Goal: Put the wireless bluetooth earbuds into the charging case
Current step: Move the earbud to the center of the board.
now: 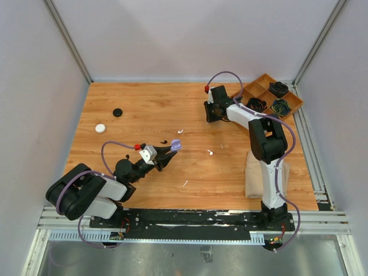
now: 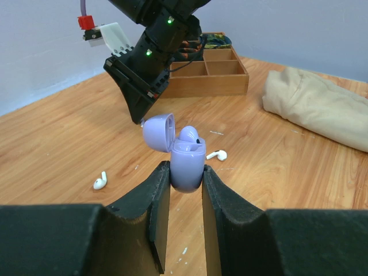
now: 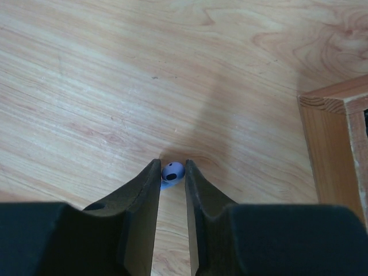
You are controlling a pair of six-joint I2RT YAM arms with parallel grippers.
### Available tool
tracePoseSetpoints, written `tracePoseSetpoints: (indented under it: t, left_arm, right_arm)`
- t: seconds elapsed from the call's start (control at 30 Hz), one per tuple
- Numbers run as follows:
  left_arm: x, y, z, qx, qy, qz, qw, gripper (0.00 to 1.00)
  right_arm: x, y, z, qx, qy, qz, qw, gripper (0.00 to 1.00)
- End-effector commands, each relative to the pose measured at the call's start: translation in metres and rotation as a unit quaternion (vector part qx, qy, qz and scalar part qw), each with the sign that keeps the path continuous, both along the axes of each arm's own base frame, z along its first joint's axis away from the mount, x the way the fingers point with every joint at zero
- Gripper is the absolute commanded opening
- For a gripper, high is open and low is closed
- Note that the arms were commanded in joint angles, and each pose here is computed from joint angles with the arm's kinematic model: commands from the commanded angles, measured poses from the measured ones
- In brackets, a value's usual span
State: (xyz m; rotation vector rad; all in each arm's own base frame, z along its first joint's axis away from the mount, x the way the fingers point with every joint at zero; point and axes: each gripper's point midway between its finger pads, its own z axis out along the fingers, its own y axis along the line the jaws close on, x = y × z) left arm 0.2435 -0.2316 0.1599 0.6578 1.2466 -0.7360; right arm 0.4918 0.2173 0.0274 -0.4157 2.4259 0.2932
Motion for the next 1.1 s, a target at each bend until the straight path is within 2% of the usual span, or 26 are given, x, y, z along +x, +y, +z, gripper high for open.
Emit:
tracePoseSetpoints:
  t: [0.0,0.27,0.5,0.63,0.87,1.07]
  left_arm:
    - [-0.008,0.007,0.059,-0.060,-0.113,0.005,0.992,0.00]
    - [-0.011,0.008,0.062,-0.063,-0.118,0.001,0.991,0.00]
    - [-0.017,0.006,0.064,-0.062,-0.124,-0.014,0.990,0.00]
    - [-0.019,0.005,0.065,-0.062,-0.129,-0.019,0.990,0.00]
    - [-0.023,0.005,0.068,-0.061,-0.138,-0.024,0.988,0.00]
    - [-0.024,0.005,0.067,-0.060,-0.138,-0.023,0.988,0.00]
  right_arm:
    - [-0.024,-0.012,-0.012,-0.014,0.054,-0.004,0.998,0.23]
    - [-0.065,-0.035,0.000,-0.052,0.077,0.015,0.996,0.17]
    - [-0.110,-0.057,0.008,-0.121,0.124,0.054,0.983,0.17]
    - [-0.137,-0.070,0.002,-0.180,0.165,0.089,0.966,0.17]
    - [-0.162,-0.079,-0.012,-0.242,0.214,0.161,0.933,0.18]
    - [-0.176,-0.075,-0.020,-0.269,0.234,0.221,0.908,0.22]
